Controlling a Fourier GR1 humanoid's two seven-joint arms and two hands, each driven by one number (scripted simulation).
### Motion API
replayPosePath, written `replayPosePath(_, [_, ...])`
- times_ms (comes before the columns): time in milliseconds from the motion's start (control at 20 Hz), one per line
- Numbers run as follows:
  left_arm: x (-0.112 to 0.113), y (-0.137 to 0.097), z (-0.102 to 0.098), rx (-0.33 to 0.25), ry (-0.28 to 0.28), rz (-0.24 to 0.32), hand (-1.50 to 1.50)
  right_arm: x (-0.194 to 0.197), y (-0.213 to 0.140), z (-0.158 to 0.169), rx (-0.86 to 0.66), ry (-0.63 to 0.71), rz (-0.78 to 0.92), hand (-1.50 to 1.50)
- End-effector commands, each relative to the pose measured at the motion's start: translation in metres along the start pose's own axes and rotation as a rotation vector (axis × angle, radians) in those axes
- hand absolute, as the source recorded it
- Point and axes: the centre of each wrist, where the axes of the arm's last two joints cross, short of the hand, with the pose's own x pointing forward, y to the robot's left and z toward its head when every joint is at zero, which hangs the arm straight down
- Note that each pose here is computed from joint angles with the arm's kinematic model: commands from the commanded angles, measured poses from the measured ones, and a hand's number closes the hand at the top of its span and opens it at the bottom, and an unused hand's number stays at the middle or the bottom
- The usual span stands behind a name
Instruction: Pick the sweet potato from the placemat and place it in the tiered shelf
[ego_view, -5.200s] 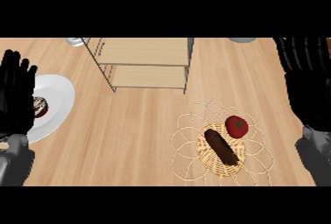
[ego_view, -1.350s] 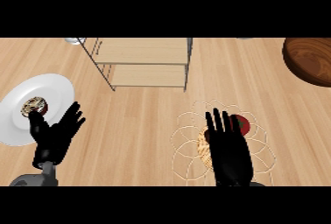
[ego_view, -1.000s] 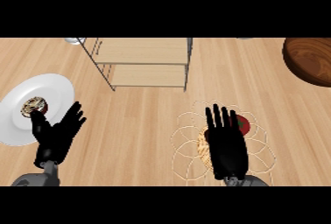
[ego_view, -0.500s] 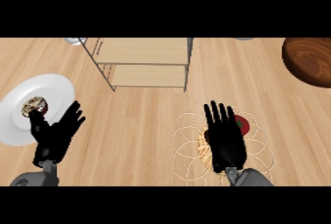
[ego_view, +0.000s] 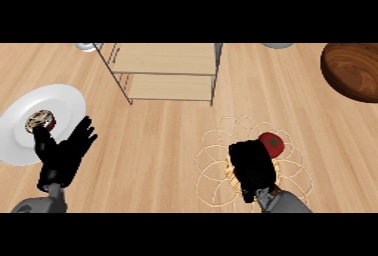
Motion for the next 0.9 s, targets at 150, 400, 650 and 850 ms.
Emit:
replayPosePath(150, [0.006,0.011,-0.003,0.007,0.047,-0.008,0.00,0.028,0.023,0.025,-0.030,-0.139,0.013,1.50])
replayPosePath(400, [-0.003,-0.016,0.001,-0.043,0.030,0.002,0.00,0.087,-0.017,0.033,0.024,-0.102,-0.339,1.50])
replayPosePath(650, [0.001,-0.026,-0.007,-0.076,0.027,-0.021,0.00,0.100,-0.064,0.031,-0.084,-0.105,-0.591,1.50])
replayPosePath(850, [0.003,-0.026,-0.010,-0.075,0.028,-0.046,0.00,0.122,-0.112,0.048,-0.261,-0.119,-0.651,1.50])
